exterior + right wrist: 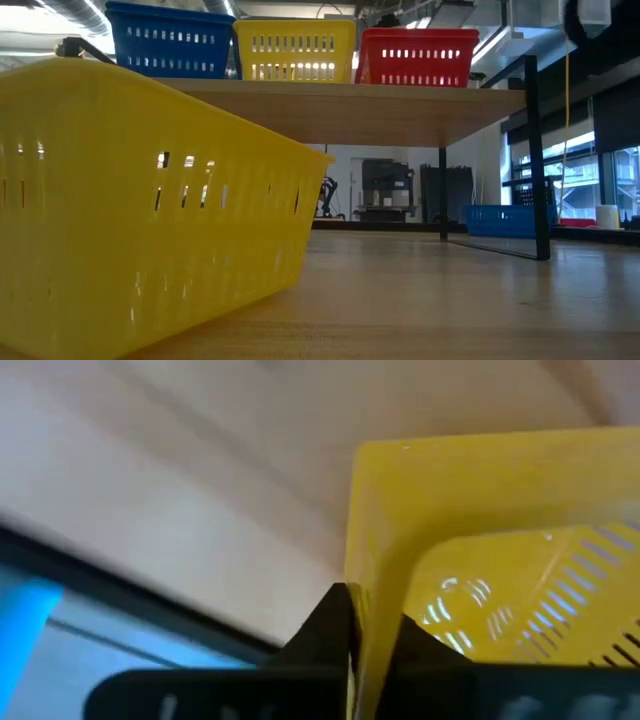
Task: Stack baskets on shelf by color
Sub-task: Stack the right yellow bin on top of the yellow bin on the shelf
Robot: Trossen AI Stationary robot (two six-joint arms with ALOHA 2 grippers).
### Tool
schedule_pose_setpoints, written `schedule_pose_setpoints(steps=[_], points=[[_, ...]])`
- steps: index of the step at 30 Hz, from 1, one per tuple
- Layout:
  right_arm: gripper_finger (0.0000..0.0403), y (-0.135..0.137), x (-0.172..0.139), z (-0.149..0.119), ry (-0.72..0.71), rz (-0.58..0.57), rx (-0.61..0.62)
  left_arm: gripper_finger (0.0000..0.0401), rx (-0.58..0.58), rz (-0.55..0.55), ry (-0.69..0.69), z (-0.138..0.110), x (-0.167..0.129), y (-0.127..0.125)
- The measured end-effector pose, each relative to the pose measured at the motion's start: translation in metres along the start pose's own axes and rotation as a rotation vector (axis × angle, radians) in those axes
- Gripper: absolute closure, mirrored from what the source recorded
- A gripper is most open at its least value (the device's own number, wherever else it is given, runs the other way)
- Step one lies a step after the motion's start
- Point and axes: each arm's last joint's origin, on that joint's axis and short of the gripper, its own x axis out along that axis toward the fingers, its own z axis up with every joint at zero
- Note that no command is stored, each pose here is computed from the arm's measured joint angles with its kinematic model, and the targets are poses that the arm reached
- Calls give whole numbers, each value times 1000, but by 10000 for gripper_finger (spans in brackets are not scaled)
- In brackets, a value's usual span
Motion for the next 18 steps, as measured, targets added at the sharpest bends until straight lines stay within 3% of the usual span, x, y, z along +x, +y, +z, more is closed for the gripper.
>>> schedule_pose_setpoints(steps=[7, 14, 18], points=[[402, 18, -48, -17, 3, -1, -165, 401, -11, -16, -26, 3, 0, -2], [402, 14, -107, -44, 63, -119, -299, 401, 65, -23, -51, 6, 3, -4], [403, 12, -143, -57, 36, -107, -358, 401, 66, -15, -53, 8, 6, -4]])
